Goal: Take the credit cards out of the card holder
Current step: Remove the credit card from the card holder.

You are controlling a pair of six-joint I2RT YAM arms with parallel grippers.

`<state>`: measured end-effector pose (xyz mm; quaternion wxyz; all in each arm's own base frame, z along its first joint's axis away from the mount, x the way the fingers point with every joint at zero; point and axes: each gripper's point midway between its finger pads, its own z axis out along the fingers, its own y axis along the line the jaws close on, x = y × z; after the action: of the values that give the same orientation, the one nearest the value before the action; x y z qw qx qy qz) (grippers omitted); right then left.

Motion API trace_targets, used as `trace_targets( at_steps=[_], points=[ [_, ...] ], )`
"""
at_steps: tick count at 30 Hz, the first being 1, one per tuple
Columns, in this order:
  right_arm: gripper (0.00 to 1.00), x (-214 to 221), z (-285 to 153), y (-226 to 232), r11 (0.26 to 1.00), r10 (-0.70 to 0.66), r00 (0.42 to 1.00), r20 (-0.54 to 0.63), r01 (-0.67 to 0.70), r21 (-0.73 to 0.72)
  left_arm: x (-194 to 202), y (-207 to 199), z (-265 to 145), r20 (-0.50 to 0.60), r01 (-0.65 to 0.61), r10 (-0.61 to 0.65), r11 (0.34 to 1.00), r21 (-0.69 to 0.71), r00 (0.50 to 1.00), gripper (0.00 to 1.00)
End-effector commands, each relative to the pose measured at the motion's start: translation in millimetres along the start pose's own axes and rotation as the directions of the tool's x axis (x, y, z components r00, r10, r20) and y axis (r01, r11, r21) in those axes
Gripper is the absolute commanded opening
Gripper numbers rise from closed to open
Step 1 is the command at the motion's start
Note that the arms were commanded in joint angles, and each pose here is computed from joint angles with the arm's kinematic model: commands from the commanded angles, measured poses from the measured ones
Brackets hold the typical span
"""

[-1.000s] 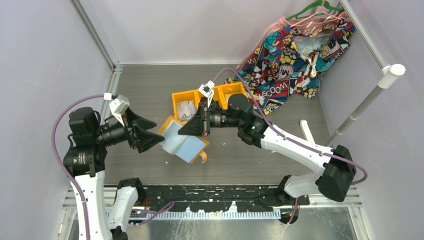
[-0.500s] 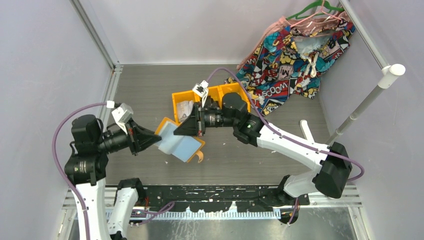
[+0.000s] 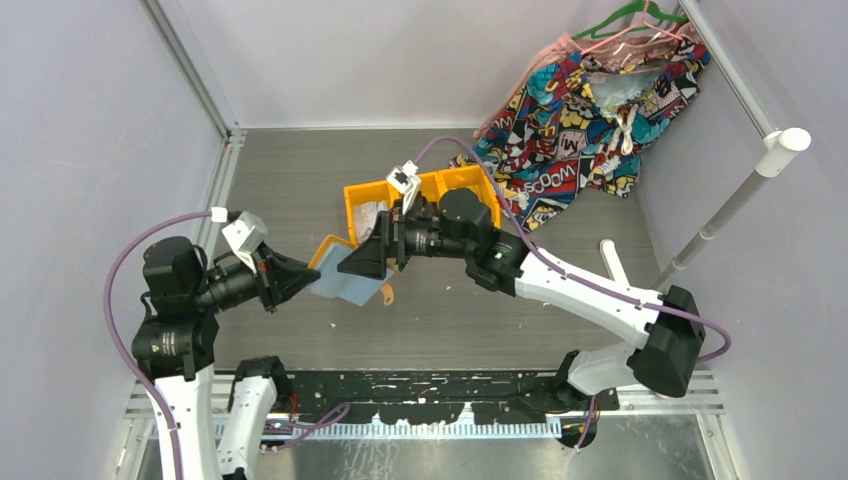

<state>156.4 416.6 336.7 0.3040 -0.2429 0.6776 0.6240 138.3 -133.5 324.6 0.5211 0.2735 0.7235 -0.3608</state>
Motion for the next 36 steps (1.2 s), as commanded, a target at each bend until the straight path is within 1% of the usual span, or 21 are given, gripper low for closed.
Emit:
trace_targets(
  at_steps=[1,3,5,9,10,16,22,24,26,29,34,36],
  points=[
    [0.99,-46.8,-21.1,7.3,0.989,-0.1,0.979,0.179,0.078,0.127,-21.4,-13.6,-2.0,0.055,-0.043,0.04,0.998,0.055,0.998,0.0],
    [1.0,-56.5,-22.0,-7.9,0.975,-0.093,0.971,0.22,0.044,0.219,-23.1,-18.6,-2.8,0.062,-0.033,0.029,0.997,0.073,0.998,0.0],
    [1.0,-58.9,-19.3,-14.1,0.962,-0.087,0.967,0.239,0.019,0.272,-23.6,-18.3,-3.6,0.07,-0.047,0.043,0.997,0.061,0.997,0.0],
    [0.99,-58.3,-11.6,-17.3,0.936,-0.139,0.957,0.254,0.043,0.349,-22.1,-23.9,-5.1,0.073,-0.052,0.047,0.996,0.078,0.996,0.0],
    [1.0,-57.2,-9.6,-17.6,0.934,-0.144,0.957,0.25,0.049,0.353,-22.7,-25.6,-5.3,0.071,-0.029,0.023,0.996,0.082,0.997,0.0],
    [1.0,-44.5,-8.1,-19.1,0.937,-0.146,0.965,0.22,0.063,0.343,-28.3,-23.4,-4.3,0.066,0.012,-0.018,0.997,0.079,0.998,0.0],
    [0.99,-28.3,-22.0,-27.5,0.932,-0.146,0.967,0.207,0.065,0.355,-37.2,-26.9,-3.8,0.081,0.044,-0.053,0.994,0.103,0.995,0.0],
    [0.97,-25.3,-24.0,-26.6,0.937,-0.142,0.968,0.208,0.064,0.345,-39.0,-27.3,-3.3,0.084,0.059,-0.068,0.992,0.109,0.994,0.0],
    [0.96,-17.2,-23.6,-21.0,0.949,-0.128,0.976,0.178,0.068,0.308,-41.0,-27.4,-2.9,0.086,0.065,-0.075,0.991,0.115,0.994,0.0],
    [0.95,-12.2,-26.4,-12.6,0.961,-0.122,0.979,0.165,0.075,0.267,-41.7,-29.6,-3.4,0.083,0.068,-0.079,0.99,0.125,0.993,0.0],
    [0.91,-14.6,-34.1,2.3,0.968,-0.145,0.978,0.148,0.109,0.226,-43.7,-31.8,-3.5,0.078,0.081,-0.093,0.987,0.141,0.993,0.0],
    [0.88,-16.8,-33.5,4.8,0.975,-0.118,0.98,0.159,0.084,0.207,-44.7,-32.9,-3.2,0.074,0.099,-0.111,0.983,0.153,0.991,0.0]
  ],
)
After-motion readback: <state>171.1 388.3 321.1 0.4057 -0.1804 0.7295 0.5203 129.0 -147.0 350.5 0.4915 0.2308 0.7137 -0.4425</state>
